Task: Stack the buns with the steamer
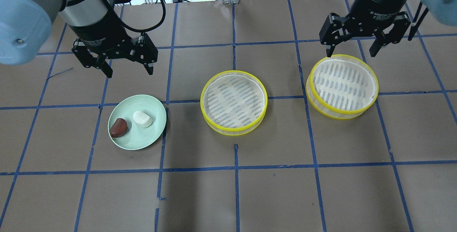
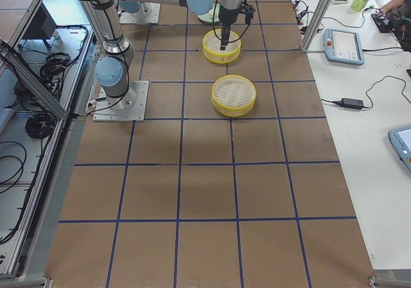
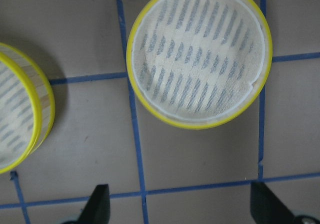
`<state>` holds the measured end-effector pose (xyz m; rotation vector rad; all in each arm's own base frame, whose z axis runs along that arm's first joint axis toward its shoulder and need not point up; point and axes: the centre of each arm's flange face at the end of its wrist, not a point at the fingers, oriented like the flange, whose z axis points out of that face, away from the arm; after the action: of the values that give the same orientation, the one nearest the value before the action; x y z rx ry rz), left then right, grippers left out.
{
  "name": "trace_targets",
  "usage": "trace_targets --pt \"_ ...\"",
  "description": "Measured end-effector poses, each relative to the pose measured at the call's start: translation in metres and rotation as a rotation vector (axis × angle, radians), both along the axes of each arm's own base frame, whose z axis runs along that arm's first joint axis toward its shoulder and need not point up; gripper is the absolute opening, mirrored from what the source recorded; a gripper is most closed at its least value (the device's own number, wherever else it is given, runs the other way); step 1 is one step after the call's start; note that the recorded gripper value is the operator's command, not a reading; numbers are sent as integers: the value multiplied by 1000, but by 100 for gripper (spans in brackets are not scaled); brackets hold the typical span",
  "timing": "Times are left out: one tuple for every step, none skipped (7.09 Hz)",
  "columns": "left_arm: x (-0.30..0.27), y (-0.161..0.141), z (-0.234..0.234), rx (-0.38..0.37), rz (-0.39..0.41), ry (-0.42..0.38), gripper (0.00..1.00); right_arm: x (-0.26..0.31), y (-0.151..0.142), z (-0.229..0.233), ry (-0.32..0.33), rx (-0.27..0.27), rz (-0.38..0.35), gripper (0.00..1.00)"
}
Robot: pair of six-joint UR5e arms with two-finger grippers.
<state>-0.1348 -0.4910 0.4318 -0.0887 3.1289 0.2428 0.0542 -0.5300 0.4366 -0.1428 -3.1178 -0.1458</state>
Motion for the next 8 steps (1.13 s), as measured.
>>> trace_targets --pt "6 -17 -39 52 13 -3 100 -31 -17 -37 -7 1 0 99" --pt "10 -33 -76 103 18 -4 100 -56 -35 -72 -6 -12 17 97" --pt "14 -43 -109 130 17 -4 100 -80 -49 -100 3 -20 34 95" --pt "20 -51 -144 138 19 -7 99 -108 -57 -128 11 -13 50 95" --pt "34 -53 -188 134 30 -29 98 -129 -59 -155 12 -3 62 95" --pt "49 -48 -224 121 31 -58 85 -136 -57 -180 15 -2 67 94" --pt "56 -42 -244 111 22 -69 50 -138 -53 -200 18 -7 70 77" --pt "58 -39 -253 109 17 -69 9 -138 -50 -215 23 -11 73 44"
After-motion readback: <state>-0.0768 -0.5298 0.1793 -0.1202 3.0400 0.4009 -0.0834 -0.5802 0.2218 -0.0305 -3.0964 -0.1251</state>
